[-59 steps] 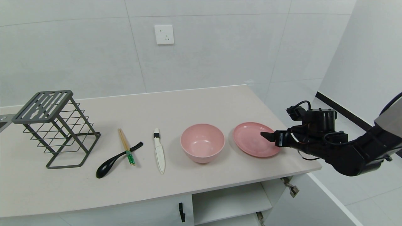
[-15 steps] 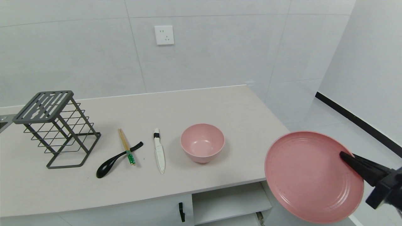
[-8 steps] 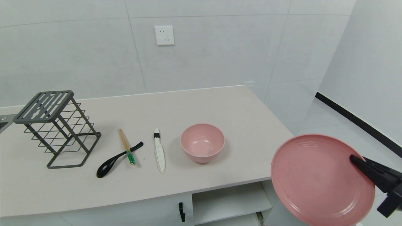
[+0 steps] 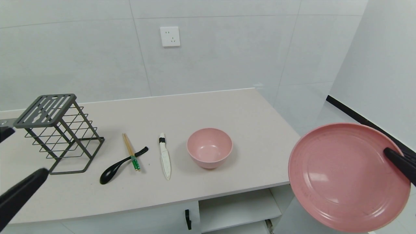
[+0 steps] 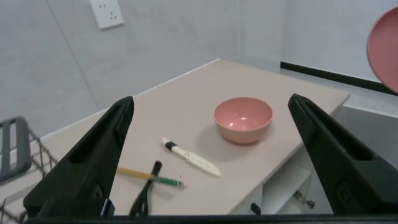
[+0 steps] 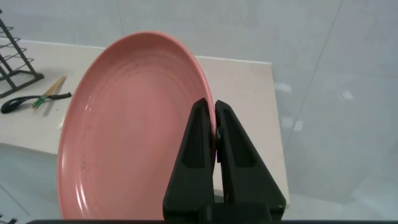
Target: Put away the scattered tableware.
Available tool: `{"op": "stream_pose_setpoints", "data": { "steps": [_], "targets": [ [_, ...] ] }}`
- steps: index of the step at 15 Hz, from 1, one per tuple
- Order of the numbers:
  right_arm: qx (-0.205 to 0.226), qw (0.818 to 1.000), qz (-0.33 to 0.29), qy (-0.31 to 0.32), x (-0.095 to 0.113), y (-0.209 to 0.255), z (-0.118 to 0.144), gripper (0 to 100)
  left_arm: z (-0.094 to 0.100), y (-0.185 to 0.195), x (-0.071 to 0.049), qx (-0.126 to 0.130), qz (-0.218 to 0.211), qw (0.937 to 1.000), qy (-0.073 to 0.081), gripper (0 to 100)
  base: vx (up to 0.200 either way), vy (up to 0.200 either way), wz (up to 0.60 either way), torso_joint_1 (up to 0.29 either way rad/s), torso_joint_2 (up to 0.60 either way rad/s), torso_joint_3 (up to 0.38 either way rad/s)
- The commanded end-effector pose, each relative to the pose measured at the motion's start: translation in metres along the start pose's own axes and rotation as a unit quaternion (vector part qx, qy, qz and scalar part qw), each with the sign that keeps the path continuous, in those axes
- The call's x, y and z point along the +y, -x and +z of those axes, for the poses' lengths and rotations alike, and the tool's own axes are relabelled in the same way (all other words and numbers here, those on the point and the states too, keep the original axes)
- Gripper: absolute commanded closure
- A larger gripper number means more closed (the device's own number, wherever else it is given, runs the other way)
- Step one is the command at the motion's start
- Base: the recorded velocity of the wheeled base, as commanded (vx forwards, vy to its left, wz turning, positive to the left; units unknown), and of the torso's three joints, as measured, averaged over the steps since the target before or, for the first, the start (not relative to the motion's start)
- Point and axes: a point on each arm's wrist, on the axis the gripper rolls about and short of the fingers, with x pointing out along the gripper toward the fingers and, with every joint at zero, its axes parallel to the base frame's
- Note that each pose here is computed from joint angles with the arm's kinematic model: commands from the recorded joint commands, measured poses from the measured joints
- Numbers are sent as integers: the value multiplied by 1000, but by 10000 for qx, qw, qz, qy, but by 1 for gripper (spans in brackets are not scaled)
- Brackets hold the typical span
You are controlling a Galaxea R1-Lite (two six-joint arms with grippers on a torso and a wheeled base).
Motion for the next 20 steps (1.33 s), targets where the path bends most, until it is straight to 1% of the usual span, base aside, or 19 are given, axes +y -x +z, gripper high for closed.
{"op": "stream_pose_setpoints", "data": {
  "steps": [1, 2, 4, 5, 6, 7, 10, 12, 14, 15, 16, 17, 18, 19, 20],
  "targets": [
    [-128, 9995, -246, 130, -4, 4, 4, 100, -17, -47, 16, 579, -399, 9967, 414, 0, 0, 0, 0, 0, 0, 0],
    [-120, 9990, -346, 237, -6, 4, 4, 100, -22, -56, 16, 671, -535, 9951, 498, 0, 0, 0, 0, 0, 0, 0],
    [-100, 9989, -369, 288, -7, 4, 4, 100, -34, -75, 22, 837, -605, 9926, 633, 0, 0, 0, 0, 0, 0, 0],
    [-107, 9988, -369, 298, -7, 4, 4, 100, -39, -85, 22, 821, -727, 9919, 636, 0, 0, 0, 0, 0, 0, 0],
    [-158, 9987, -370, 313, -7, 3, 7, 100, -41, -93, 19, 728, -1010, 9902, 627, 0, 0, 0, 0, 0, 0, 0],
    [-211, 9986, -349, 334, -8, 1, 10, 100, -43, -98, 15, 742, -1238, 9871, 689, 0, 0, 0, 0, 0, 0, 0],
    [-124, 9990, -188, 378, -6, -3, 8, 100, -61, -119, 12, 1081, -1537, 9783, 878, 0, 0, 0, 0, 0, 0, 0],
    [-127, 9990, -143, 403, -5, -4, 8, 100, -67, -130, 8, 1152, -1895, 9697, 1022, 0, 0, 0, 0, 0, 0, 0],
    [-112, 9990, -142, 399, -5, -4, 8, 100, -70, -140, 4, 1259, -2070, 9620, 1257, 0, 0, 0, 0, 0, 0, 0],
    [-90, 9991, -141, 393, -6, -5, 7, 100, -71, -142, 2, 1324, -2082, 9587, 1418, 0, 0, 0, 0, 0, 0, 0],
    [-68, 9991, -140, 387, -6, -5, 6, 100, -72, -147, 0, 1418, -2047, 9538, 1678, 0, 0, 0, 0, 0, 0, 0],
    [-60, 9991, -140, 384, -6, -5, 6, 100, -73, -149, 0, 1478, -1953, 9534, 1761, 0, 0, 0, 0, 0, 0, 0],
    [-46, 9992, -139, 380, -6, -5, 5, 100, -79, -155, 1, 1654, -1476, 9562, 1914, 0, 0, 0, 0, 0, 0, 0],
    [-53, 9991, -147, 382, -6, -5, 6, 100, -86, -162, -1, 1834, -1160, 9543, 2056, 0, 0, 0, 0, 0, 0, 0],
    [-53, 9991, -147, 382, -6, -5, 6, 100, -89, -166, -2, 1895, -1082, 9530, 2103, 0, 0, 0, 0, 0, 0, 0]
  ]
}}
